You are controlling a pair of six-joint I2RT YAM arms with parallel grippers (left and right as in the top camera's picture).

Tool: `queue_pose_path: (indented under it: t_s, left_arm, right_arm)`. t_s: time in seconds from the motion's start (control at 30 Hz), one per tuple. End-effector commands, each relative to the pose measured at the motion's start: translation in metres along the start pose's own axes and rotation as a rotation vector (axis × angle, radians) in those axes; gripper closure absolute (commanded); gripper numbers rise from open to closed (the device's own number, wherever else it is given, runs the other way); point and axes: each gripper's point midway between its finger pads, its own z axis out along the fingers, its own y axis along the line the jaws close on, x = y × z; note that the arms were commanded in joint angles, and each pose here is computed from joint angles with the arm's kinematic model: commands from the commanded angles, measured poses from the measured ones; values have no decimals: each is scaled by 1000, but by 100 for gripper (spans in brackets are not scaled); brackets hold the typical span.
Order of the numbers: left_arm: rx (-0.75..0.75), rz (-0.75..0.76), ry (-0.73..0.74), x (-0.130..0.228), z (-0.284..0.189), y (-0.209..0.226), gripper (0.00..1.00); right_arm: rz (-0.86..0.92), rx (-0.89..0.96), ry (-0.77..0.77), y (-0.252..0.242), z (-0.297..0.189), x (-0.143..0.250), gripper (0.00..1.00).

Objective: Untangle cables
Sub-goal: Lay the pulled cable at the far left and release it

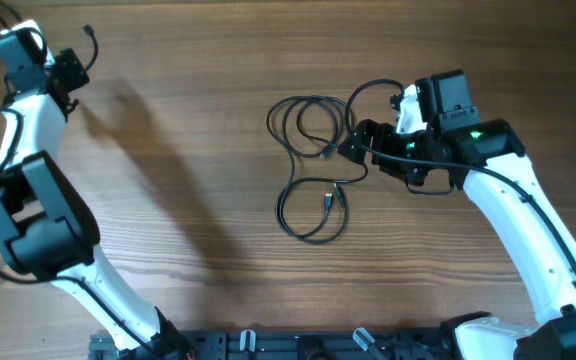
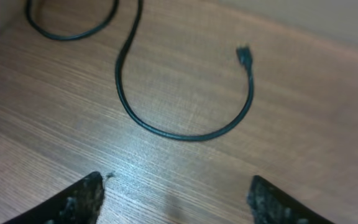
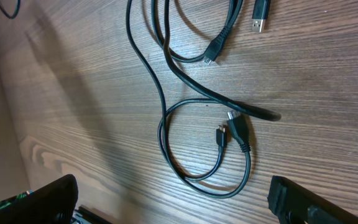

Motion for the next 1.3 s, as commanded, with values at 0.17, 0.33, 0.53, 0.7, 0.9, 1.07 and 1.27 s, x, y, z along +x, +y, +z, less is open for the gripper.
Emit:
queue_pose_path:
  t_s: [0.17,0.33,0.53,0.7,0.9,1.07,1.27]
  left_arm:
    - [44,136,16,26,38,-3,20]
    - [29,-53,-50,-39,18,5,20]
    - [23,-150,-35,-99,-29,10,0]
    - [-1,-328,41,-74,-9,18,0]
    - [-31,-373,142,-19,49,15,0]
    - [-101,-595,179,13,78,20,0]
    - [-90,-576,133,10,91,13,16]
  right_arm:
    - [6,24,37,-5,3,7,0]
    - [28,21,30,-4,3,6,0]
    - [23,17,23,-3,3,4,0]
    - [19,13,17,-2,3,2,0]
    - [35,29,45,-6,3,10,0]
    - [37,31,47,-6,3,10,0]
    - [37,31,48,-7,3,10,0]
